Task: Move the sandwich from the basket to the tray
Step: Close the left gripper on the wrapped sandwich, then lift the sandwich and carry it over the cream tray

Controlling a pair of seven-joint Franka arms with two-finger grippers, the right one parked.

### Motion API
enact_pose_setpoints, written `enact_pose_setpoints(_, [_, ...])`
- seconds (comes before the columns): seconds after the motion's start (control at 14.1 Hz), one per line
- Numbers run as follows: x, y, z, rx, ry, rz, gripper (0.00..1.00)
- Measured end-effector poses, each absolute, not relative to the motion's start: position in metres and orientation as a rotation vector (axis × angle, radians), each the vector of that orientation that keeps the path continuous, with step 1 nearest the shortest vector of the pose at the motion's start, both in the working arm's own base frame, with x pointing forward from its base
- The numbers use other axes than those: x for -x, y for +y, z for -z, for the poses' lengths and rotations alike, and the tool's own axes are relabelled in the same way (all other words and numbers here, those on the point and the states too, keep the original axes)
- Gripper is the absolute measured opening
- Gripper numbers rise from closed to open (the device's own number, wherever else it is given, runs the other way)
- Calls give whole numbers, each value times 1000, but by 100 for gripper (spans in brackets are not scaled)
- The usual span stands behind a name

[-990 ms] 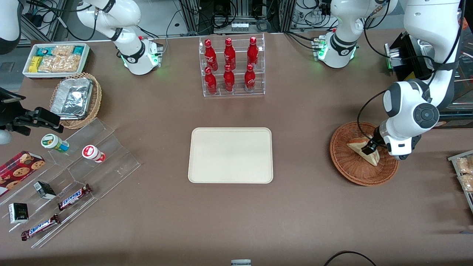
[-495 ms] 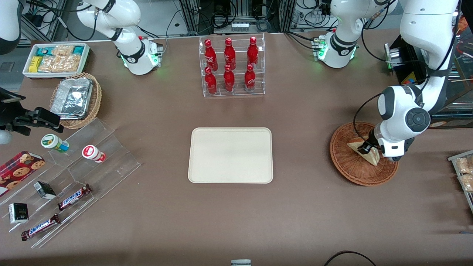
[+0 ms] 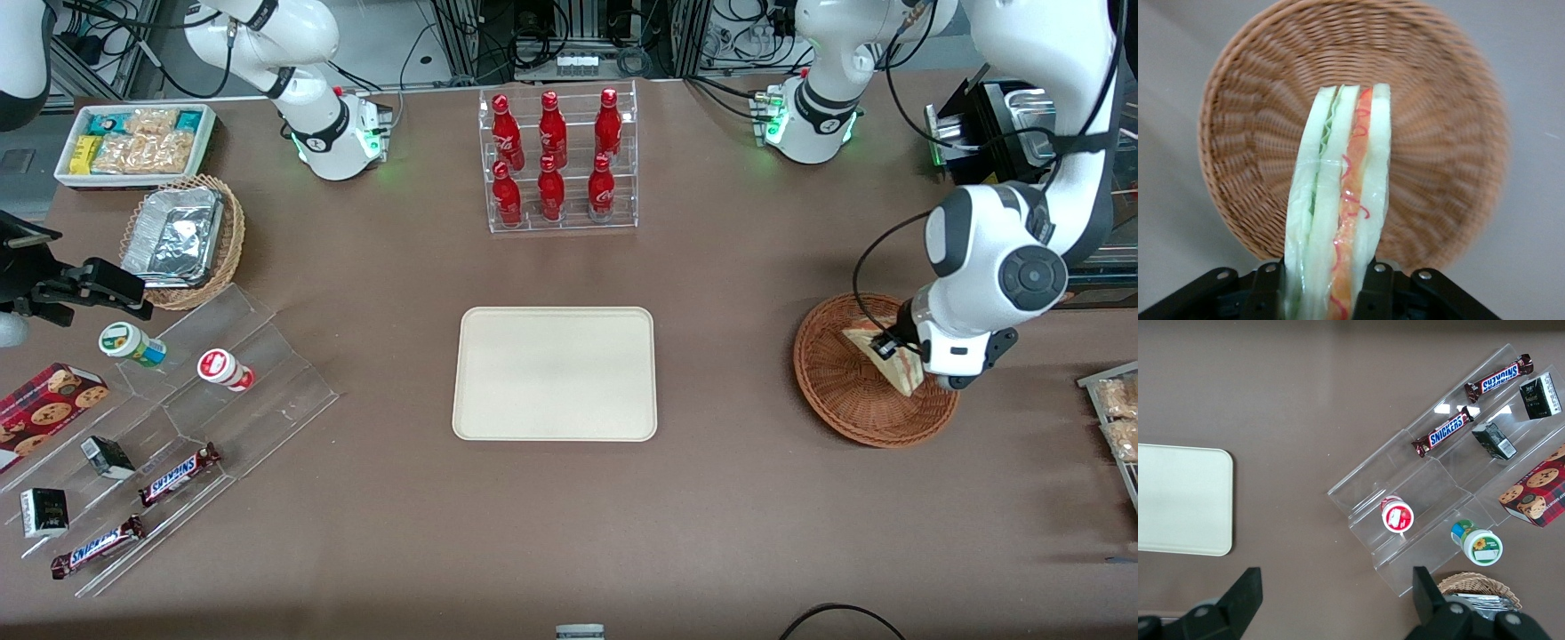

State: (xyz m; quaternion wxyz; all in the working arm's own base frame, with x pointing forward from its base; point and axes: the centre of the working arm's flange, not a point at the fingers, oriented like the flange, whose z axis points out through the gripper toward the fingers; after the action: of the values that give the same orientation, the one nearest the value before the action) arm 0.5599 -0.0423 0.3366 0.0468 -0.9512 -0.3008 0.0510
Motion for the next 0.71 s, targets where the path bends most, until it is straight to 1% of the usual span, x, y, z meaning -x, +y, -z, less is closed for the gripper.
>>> enact_pose_setpoints(0.14, [-564, -90, -357, 2951, -805, -101, 36])
enact_pose_setpoints(0.28, [-562, -135, -365, 2988, -695, -69, 35])
enact_pose_setpoints(0.49, [-558, -201, -368, 3030, -530, -42, 33])
enact_pose_setpoints(0.71, [-550, -264, -355, 3051, -375, -43, 30])
